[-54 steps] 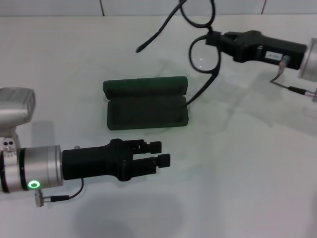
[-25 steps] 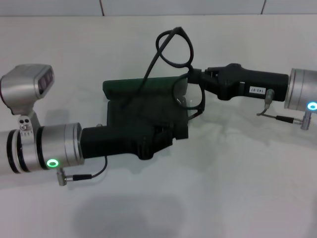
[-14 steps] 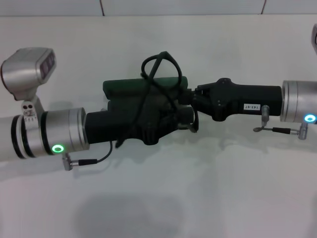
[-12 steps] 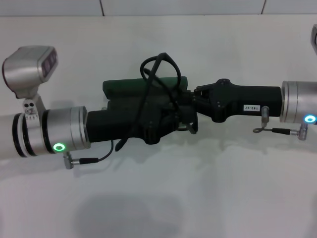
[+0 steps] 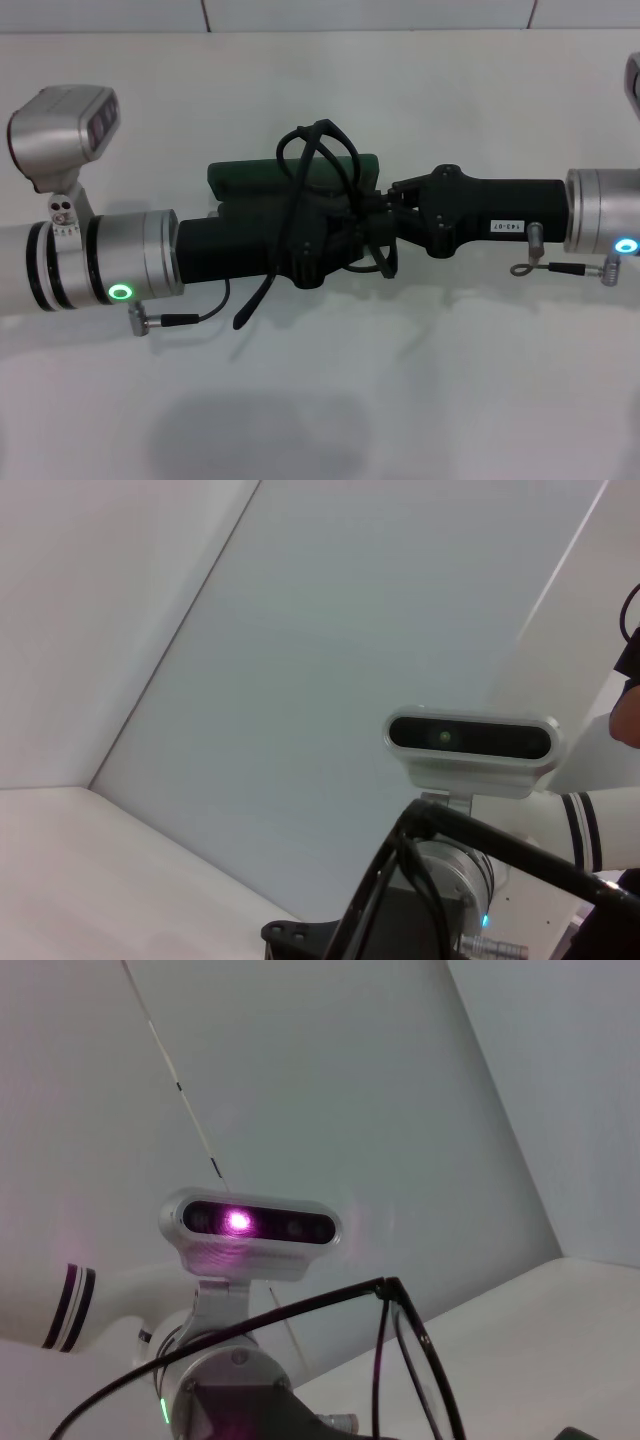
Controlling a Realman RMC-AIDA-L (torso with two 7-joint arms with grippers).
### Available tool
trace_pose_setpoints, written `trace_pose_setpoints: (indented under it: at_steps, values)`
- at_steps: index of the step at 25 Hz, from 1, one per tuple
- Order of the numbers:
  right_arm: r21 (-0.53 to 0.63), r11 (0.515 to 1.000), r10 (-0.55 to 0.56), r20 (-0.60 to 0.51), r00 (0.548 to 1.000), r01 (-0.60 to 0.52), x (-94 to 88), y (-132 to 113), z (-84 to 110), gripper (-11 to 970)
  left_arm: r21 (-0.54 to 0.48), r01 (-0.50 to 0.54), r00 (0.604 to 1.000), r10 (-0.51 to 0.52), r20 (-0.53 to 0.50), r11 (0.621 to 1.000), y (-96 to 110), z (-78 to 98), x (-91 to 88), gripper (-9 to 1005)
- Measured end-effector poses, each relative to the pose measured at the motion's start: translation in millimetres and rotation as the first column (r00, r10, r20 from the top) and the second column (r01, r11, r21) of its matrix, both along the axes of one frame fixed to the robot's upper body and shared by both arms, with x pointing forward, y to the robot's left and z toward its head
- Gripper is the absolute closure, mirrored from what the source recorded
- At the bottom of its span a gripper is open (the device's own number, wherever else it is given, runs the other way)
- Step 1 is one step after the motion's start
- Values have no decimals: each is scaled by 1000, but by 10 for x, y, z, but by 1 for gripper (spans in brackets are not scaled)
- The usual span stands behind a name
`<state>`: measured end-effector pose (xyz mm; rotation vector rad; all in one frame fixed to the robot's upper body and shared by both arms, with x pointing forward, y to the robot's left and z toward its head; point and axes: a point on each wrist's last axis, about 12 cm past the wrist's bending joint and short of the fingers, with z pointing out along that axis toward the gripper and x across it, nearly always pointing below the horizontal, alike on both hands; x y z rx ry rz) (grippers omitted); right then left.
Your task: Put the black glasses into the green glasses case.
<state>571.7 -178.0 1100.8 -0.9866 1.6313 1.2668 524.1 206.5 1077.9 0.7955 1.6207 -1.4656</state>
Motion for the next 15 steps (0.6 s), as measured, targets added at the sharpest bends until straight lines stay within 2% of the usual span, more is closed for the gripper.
trace_pose_setpoints:
  at_steps: [15]
  values:
    - [13, 1000, -17, 7, 1000, 17, 2, -28, 2, 895, -2, 4, 1000, -4, -1, 1000, 9, 0, -10, 997]
